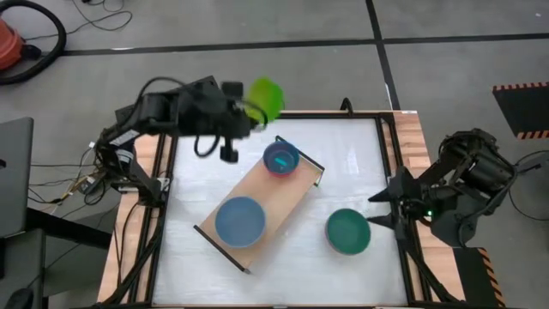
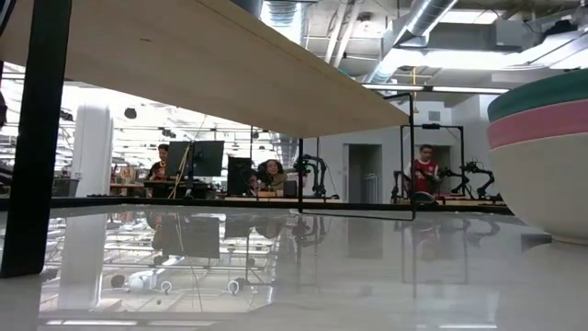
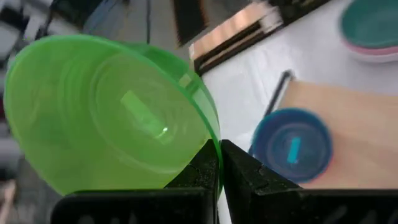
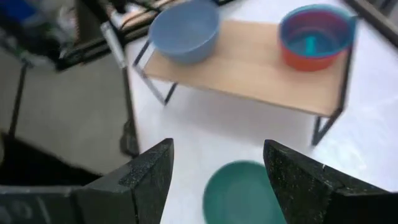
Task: Place and stack bowls onto a shelf
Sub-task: Stack the light green bowl onto the light blue bowl on the shelf
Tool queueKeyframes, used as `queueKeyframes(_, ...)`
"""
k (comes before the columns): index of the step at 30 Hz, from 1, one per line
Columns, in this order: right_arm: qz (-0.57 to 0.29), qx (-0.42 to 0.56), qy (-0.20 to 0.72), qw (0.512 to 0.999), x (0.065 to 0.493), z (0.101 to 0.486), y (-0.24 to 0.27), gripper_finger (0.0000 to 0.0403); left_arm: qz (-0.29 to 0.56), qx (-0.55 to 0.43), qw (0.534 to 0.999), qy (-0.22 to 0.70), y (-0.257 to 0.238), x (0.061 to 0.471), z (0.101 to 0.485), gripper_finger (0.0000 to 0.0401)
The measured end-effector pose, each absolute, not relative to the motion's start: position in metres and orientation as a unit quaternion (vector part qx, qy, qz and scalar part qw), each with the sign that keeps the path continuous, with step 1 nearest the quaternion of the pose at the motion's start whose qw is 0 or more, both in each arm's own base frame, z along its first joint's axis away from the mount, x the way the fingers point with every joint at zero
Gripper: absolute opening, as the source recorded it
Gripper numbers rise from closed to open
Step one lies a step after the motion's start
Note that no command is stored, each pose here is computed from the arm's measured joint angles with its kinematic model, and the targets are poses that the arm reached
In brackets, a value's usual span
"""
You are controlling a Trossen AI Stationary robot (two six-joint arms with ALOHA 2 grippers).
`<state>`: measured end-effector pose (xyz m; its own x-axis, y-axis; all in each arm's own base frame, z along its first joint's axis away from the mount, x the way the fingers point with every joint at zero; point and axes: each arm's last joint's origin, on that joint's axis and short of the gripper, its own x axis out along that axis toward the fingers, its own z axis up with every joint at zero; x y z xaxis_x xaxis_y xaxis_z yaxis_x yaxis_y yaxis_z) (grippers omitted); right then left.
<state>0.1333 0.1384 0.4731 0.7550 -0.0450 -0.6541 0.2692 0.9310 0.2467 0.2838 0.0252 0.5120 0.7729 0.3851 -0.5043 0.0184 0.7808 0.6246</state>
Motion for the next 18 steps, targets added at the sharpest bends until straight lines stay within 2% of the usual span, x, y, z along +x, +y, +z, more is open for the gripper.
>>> queueKeyframes(5,-0.111,0.164,0.314,0.929,0.133,0.472,0.135,0.0276,0.102,0.228,0.915,0.317,0.059,0.278,0.511,0.0)
queueKeyframes(8,-0.112,0.149,0.306,0.934,0.132,0.474,0.133,0.0276,0.116,0.21,0.92,0.309,0.074,0.285,0.505,0.0)
queueKeyframes(18,-0.09,0.093,0.307,0.943,0.129,0.476,0.129,0.0276,0.15,0.182,0.923,0.304,0.085,0.333,0.448,0.0)
